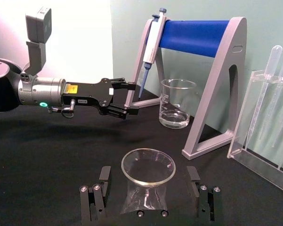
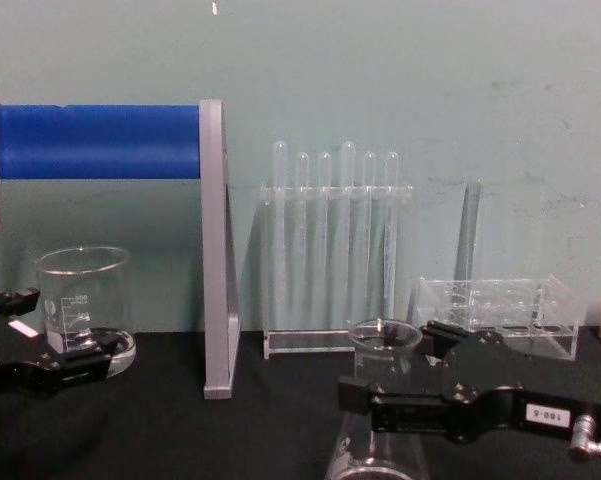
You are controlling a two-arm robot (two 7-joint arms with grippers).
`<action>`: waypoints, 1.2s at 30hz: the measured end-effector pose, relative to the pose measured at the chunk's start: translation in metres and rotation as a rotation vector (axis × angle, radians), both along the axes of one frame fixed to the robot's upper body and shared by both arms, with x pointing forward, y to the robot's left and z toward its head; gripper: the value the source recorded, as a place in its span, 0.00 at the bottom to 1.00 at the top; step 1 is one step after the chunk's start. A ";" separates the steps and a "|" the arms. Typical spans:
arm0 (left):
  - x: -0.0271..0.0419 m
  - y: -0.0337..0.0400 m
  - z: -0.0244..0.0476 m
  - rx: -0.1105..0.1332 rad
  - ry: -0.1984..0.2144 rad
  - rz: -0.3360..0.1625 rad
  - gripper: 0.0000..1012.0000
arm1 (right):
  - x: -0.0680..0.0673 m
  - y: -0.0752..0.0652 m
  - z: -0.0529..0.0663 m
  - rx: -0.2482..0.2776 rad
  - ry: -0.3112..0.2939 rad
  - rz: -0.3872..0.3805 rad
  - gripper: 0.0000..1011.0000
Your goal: Grasp the erlenmeyer flask with one hand, shake it three times, then place it back.
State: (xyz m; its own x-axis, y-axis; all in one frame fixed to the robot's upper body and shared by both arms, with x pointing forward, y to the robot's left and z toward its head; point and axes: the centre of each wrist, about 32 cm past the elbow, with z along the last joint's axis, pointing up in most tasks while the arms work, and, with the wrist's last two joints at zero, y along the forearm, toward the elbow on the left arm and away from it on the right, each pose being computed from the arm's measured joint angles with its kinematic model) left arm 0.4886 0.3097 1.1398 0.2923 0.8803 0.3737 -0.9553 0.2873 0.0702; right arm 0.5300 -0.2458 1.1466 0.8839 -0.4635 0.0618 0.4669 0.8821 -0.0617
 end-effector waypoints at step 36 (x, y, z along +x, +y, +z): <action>0.0000 0.0000 0.0000 0.000 0.000 0.000 0.99 | 0.000 0.000 0.000 0.001 0.000 0.000 0.44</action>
State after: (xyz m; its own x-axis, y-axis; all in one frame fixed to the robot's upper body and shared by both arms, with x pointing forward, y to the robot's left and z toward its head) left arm 0.4886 0.3097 1.1398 0.2922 0.8803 0.3738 -0.9553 0.2873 0.0703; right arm 0.5300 -0.2457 1.1467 0.8840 -0.4635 0.0614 0.4668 0.8822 -0.0611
